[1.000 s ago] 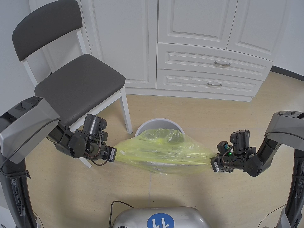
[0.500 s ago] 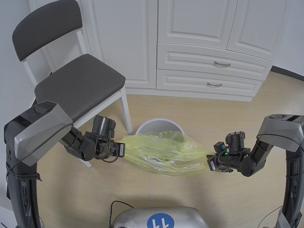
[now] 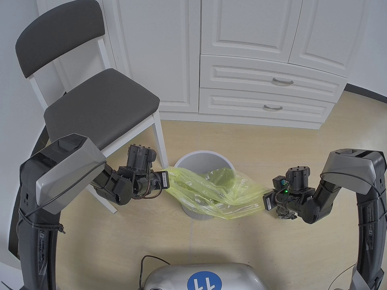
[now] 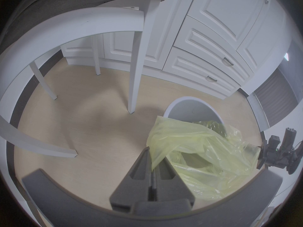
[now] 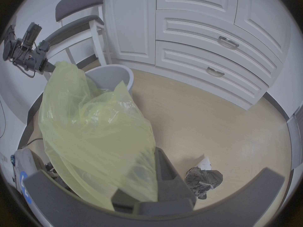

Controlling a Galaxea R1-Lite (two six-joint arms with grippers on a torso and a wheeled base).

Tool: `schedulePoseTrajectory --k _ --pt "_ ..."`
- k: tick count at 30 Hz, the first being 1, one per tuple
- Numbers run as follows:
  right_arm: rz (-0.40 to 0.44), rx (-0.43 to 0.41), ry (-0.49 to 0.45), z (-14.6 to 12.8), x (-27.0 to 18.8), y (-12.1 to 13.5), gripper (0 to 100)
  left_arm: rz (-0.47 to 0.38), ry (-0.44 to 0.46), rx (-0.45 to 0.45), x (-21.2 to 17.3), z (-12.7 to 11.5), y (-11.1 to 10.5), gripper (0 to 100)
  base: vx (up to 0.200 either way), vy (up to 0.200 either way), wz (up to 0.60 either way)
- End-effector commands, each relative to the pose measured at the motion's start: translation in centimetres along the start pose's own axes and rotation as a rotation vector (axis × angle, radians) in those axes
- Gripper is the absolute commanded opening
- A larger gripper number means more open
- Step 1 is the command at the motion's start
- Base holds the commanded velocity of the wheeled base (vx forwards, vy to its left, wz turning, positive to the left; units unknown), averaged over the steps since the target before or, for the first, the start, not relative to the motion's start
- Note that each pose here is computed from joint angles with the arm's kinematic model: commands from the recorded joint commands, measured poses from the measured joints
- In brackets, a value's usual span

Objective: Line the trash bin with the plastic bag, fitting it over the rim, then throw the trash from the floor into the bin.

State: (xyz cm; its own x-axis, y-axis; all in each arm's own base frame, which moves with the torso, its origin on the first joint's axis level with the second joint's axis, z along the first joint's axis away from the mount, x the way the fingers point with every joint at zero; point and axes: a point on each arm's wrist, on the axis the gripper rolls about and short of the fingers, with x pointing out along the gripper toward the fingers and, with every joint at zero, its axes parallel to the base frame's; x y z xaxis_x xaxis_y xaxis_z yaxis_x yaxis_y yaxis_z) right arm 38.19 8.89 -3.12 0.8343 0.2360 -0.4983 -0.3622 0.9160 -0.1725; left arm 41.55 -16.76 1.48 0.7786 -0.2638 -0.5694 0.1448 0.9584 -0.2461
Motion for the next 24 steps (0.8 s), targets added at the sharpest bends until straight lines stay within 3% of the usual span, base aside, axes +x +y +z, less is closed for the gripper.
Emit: schedulePoseTrajectory --k 1,8,17,24 --pt "-0.01 0.013 -0.01 0.0 0.1 -0.3 0 0.007 -0.006 -0.005 0.2 0.1 0.4 0 0.0 0.0 0.0" --pt "-0.003 0.016 0.024 -1.4 1.2 -0.1 0 0.021 0.026 -0.002 0.8 -0.6 1.1 0 0.0 0.0 0.0" --pt "-0.012 0.023 -0.003 -1.1 1.9 -0.4 0 0.03 0.003 -0.021 1.8 -0.3 1.6 0 0.0 0.0 0.0" --pt "-0.03 0.079 -0.045 -1.0 2.9 -0.2 0 0.038 -0.012 -0.06 2.0 0.3 2.3 0 0.0 0.0 0.0"
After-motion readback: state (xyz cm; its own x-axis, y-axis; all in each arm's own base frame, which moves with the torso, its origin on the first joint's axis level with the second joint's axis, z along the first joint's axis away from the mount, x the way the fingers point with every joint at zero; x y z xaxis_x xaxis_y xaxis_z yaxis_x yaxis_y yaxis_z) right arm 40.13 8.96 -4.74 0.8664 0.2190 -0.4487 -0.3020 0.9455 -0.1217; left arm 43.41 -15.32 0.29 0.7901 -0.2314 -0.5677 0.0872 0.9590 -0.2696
